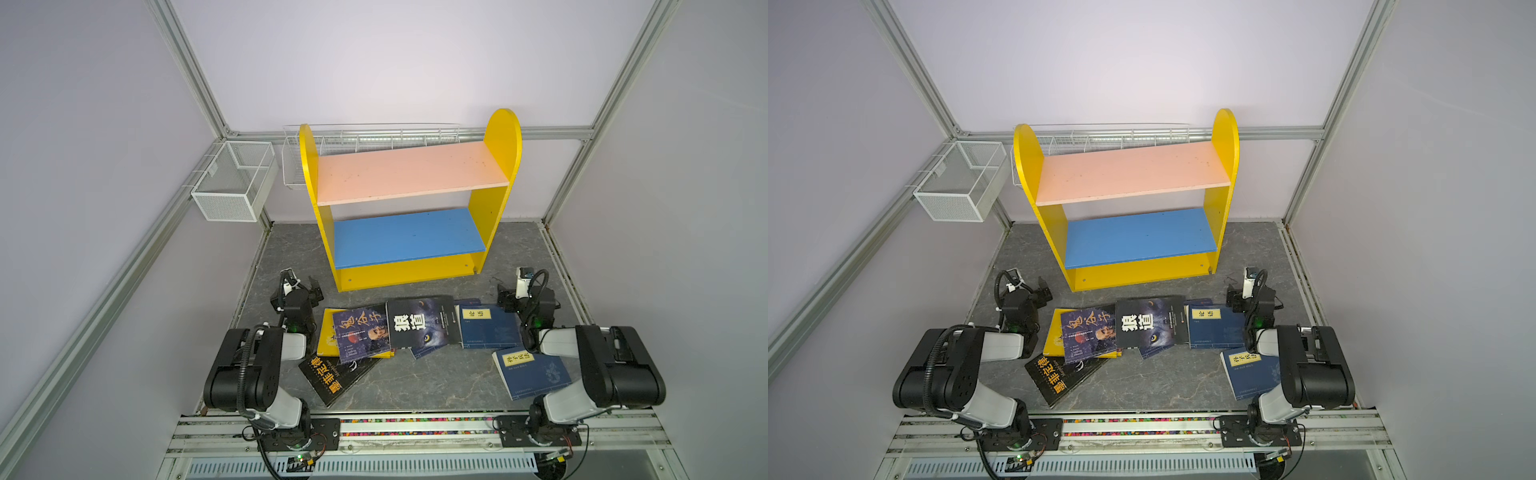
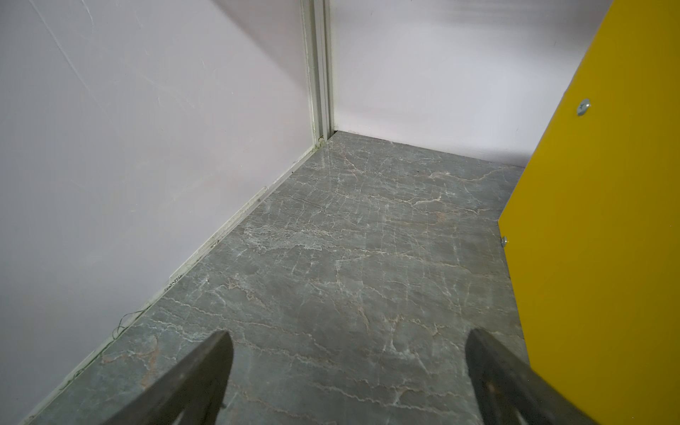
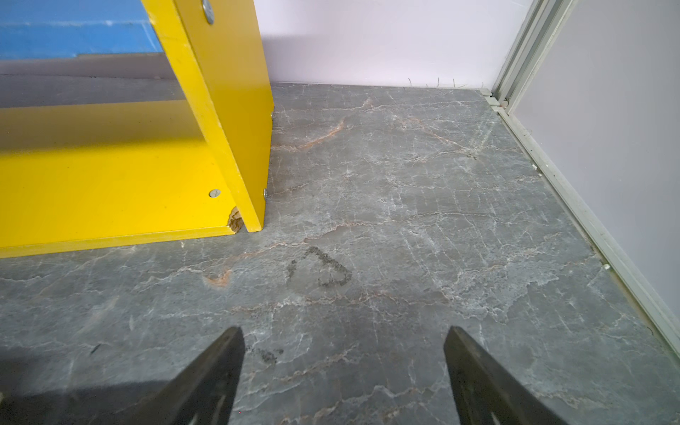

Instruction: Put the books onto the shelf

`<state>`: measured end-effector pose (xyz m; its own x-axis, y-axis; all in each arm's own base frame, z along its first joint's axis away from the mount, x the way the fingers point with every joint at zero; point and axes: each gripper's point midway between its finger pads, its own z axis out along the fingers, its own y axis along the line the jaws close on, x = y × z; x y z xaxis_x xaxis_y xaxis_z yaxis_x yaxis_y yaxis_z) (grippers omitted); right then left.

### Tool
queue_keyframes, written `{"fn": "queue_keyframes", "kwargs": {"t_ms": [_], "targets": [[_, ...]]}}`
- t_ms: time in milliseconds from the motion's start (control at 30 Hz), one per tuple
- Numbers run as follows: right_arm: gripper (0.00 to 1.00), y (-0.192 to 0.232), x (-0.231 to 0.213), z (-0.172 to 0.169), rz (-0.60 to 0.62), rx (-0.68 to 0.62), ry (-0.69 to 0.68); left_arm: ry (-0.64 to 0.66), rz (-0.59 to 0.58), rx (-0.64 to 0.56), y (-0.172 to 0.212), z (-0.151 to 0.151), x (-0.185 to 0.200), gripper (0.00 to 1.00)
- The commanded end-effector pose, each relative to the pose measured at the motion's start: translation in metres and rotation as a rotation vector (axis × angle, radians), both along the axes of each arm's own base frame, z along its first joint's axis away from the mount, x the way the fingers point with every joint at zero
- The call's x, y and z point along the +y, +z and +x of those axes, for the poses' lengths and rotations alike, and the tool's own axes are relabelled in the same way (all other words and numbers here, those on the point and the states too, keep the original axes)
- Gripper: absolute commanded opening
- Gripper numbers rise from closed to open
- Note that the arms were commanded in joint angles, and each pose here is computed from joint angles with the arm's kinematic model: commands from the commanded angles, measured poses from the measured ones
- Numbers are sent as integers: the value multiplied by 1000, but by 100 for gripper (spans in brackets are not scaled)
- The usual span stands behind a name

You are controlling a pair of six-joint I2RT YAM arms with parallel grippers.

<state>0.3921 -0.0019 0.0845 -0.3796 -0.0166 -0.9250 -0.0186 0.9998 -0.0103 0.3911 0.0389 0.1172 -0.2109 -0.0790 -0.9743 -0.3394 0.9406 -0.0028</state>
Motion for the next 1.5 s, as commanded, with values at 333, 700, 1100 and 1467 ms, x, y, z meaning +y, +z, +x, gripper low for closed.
{"fn": "queue_keyframes", "kwargs": {"t_ms": [333, 700, 1100, 1467], "targets": [[88, 7, -1, 4, 7, -22, 7, -10, 7, -8, 2, 3, -2, 99], [92, 38, -9, 13, -31, 116, -91, 212, 19, -12, 64, -24, 22, 99], [93, 102, 109, -56, 313, 257, 97, 257, -369, 23, 66, -131, -39, 99], [90, 27, 196, -144, 434, 744, 445, -513, -569, 392, 34, -117, -262, 100]]}}
